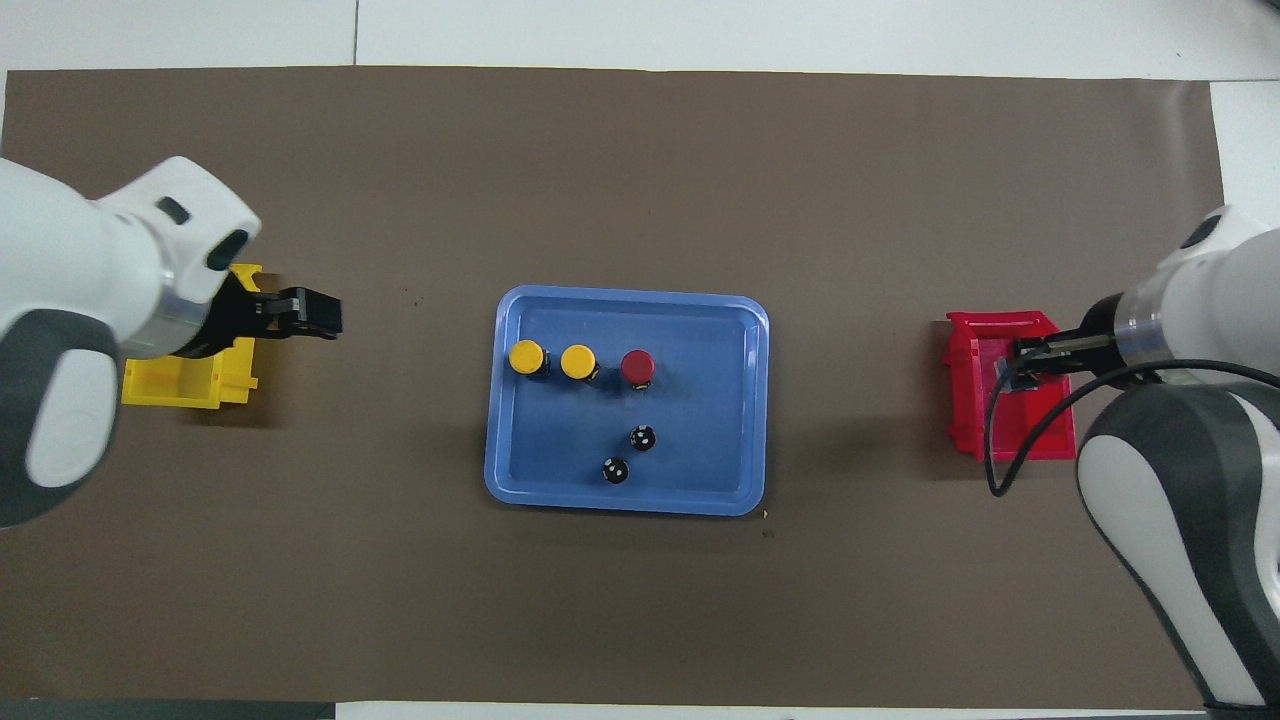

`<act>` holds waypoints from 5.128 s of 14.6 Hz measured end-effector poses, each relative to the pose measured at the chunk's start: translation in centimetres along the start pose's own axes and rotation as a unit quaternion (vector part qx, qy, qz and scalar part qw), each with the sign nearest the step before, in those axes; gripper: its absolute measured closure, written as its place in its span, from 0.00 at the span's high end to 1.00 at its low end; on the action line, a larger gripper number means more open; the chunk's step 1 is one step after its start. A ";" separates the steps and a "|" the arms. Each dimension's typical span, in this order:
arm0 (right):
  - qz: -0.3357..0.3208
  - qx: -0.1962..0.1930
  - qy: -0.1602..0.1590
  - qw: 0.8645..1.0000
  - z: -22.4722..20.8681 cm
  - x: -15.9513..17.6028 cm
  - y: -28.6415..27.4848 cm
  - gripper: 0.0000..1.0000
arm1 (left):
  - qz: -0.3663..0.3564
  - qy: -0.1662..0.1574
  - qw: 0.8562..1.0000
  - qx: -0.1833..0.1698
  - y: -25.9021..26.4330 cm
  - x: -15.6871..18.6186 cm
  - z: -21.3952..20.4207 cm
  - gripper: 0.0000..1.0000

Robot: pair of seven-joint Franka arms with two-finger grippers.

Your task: Sort red and yellow buttons by color

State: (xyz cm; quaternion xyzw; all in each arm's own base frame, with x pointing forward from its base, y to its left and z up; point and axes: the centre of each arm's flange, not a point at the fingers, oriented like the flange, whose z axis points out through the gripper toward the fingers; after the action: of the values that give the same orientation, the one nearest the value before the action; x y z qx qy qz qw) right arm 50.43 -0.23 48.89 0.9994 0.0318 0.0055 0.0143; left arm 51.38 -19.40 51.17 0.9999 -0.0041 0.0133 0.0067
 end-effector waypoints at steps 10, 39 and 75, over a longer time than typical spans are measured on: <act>-0.010 0.001 0.004 1.000 9.0 -1.9 2.7 0.41 | -0.022 0.000 0.999 -0.036 11.1 -0.2 12.4 0.70; -0.016 0.011 -0.016 1.000 8.4 -0.1 2.1 0.64 | -0.046 -0.051 0.998 -0.007 -17.9 6.3 2.7 0.41; 0.043 0.010 0.024 0.999 13.8 5.1 -39.9 0.44 | 0.096 -0.023 0.995 -0.011 -17.4 3.5 -11.2 1.00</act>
State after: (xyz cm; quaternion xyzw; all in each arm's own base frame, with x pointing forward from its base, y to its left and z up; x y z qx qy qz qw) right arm 53.20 39.49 33.98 0.9995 -0.0106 0.0300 0.0029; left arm 54.70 -1.83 62.24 0.9948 -0.1005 -0.0089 0.0158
